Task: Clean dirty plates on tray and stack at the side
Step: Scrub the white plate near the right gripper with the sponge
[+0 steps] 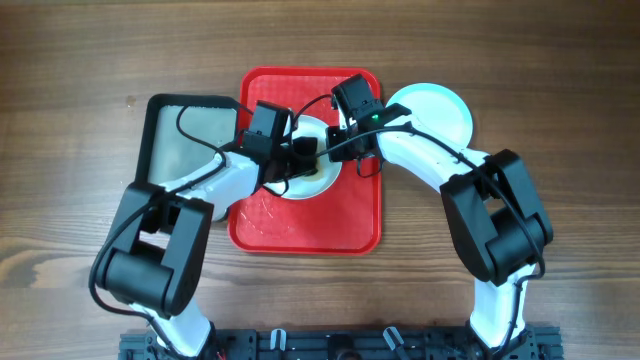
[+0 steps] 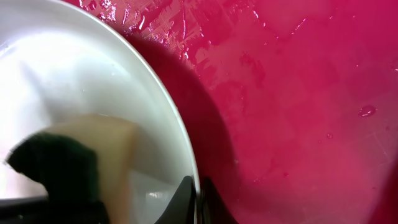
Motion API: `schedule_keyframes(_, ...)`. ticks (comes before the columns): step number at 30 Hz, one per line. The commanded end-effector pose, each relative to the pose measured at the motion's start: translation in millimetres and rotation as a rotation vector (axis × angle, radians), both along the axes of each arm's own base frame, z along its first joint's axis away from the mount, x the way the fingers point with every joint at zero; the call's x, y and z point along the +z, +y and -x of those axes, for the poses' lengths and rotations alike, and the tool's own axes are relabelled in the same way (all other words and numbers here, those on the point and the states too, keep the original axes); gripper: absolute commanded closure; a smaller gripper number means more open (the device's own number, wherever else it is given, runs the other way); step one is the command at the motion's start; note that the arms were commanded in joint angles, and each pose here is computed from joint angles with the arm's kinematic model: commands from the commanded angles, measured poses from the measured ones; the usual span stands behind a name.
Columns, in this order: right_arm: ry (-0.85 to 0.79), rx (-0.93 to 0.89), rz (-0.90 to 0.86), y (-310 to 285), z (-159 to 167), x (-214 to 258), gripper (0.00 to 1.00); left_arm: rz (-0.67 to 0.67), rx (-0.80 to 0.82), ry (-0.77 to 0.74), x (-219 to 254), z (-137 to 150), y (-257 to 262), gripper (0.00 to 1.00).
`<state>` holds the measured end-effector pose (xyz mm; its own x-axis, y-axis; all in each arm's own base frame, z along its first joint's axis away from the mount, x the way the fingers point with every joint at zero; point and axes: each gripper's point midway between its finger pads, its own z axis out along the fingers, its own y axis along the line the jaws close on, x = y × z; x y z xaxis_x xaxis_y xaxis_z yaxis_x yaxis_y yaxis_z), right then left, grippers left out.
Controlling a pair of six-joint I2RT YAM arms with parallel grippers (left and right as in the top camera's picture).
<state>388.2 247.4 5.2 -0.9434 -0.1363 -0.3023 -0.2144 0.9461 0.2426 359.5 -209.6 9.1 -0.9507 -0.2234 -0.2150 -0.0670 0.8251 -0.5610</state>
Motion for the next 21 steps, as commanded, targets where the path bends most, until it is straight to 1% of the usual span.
schedule_keyframes(1,0.005,0.031,0.012,2.8,6.1,-2.6,0.96,0.101,-0.037,0.050,5.8,10.7,-9.1,0.96)
schedule_keyframes(7,0.005,0.031,0.012,2.8,6.1,-2.6,0.96,0.133,0.020,-0.050,52.2,-6.7,11.7,0.96)
schedule_keyframes(11,0.005,0.030,0.011,2.9,6.1,-2.5,0.96,0.151,0.050,-0.126,90.5,-10.7,25.9,0.96)
schedule_keyframes(13,0.005,0.031,0.012,2.8,6.1,-2.6,0.96,0.142,0.066,-0.148,99.8,-11.3,31.7,0.96)
schedule_keyframes(18,0.005,0.030,0.012,2.8,6.1,-2.6,0.96,0.054,0.125,-0.138,90.6,-11.6,47.2,0.96)
schedule_keyframes(21,0.005,0.030,0.011,2.9,6.1,-2.5,0.96,0.044,0.121,-0.107,79.0,-9.5,46.3,0.96)
